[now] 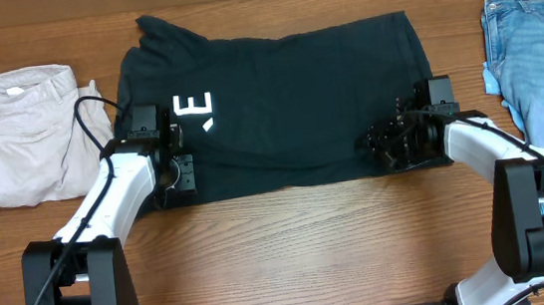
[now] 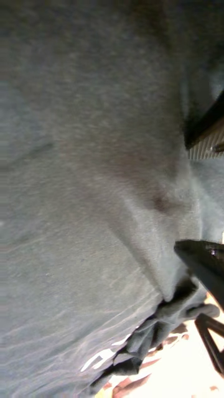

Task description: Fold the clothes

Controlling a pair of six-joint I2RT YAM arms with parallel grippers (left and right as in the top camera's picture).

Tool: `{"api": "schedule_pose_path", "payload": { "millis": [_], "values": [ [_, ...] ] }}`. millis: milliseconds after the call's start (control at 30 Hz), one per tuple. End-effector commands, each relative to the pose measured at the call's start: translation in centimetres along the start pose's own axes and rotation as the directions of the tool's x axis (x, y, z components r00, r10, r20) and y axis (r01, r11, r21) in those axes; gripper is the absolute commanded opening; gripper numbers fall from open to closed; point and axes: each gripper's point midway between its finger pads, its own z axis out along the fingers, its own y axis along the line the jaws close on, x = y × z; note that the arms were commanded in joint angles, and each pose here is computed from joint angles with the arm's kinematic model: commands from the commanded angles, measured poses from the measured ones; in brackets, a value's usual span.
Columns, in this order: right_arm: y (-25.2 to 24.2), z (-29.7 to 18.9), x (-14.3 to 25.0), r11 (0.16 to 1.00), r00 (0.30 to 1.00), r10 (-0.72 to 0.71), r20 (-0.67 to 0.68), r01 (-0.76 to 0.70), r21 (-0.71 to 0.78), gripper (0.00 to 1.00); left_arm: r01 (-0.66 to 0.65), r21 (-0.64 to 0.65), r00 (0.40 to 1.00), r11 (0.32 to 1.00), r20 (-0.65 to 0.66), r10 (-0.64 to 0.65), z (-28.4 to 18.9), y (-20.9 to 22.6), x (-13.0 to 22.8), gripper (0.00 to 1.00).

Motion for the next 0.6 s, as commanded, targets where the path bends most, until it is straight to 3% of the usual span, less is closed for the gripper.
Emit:
{"api": "schedule_pose_path", "payload": {
  "millis": [0, 133, 233, 367, 500, 567],
  "values": [
    [-0.8, 0.5, 0.3, 0.999, 0.999, 0.034, 0.004, -0.035, 0.025, 0.37, -0.015, -0.009, 1.0, 1.0, -0.009, 0.015, 0.3, 0.2, 0.3, 0.52],
    [-0.9, 0.8, 0.5, 0.999, 1.0, 0.027, 0.006, -0.027, 0.047, 0.31, -0.014, -0.008, 1.0, 1.0, -0.01, 0.014, 0.3, 0.2, 0.3, 0.52],
    [-0.5, 0.9, 0.6, 0.998, 0.999, 0.05, 0.009, -0.05, 0.037, 0.04, -0.014, -0.008, 1.0, 1.0, -0.01, 0.014, 0.3, 0.2, 0.3, 0.52],
    [4.1, 0.2, 0.0, 0.981, 0.999, -0.022, -0.024, 0.017, -0.192, 0.04, -0.015, -0.009, 1.0, 1.0, -0.009, 0.015, 0.3, 0.2, 0.3, 0.52],
    [5.5, -0.7, -2.3, 0.963, 0.999, 0.019, 0.041, -0.007, -0.268, 0.04, -0.015, -0.008, 1.0, 1.0, -0.01, 0.015, 0.3, 0.2, 0.3, 0.52],
    [5.1, -0.7, -3.2, 0.97, 0.996, 0.022, 0.091, 0.001, -0.241, 0.23, -0.015, -0.008, 1.0, 1.0, -0.01, 0.015, 0.3, 0.2, 0.3, 0.52]
  ]
}}
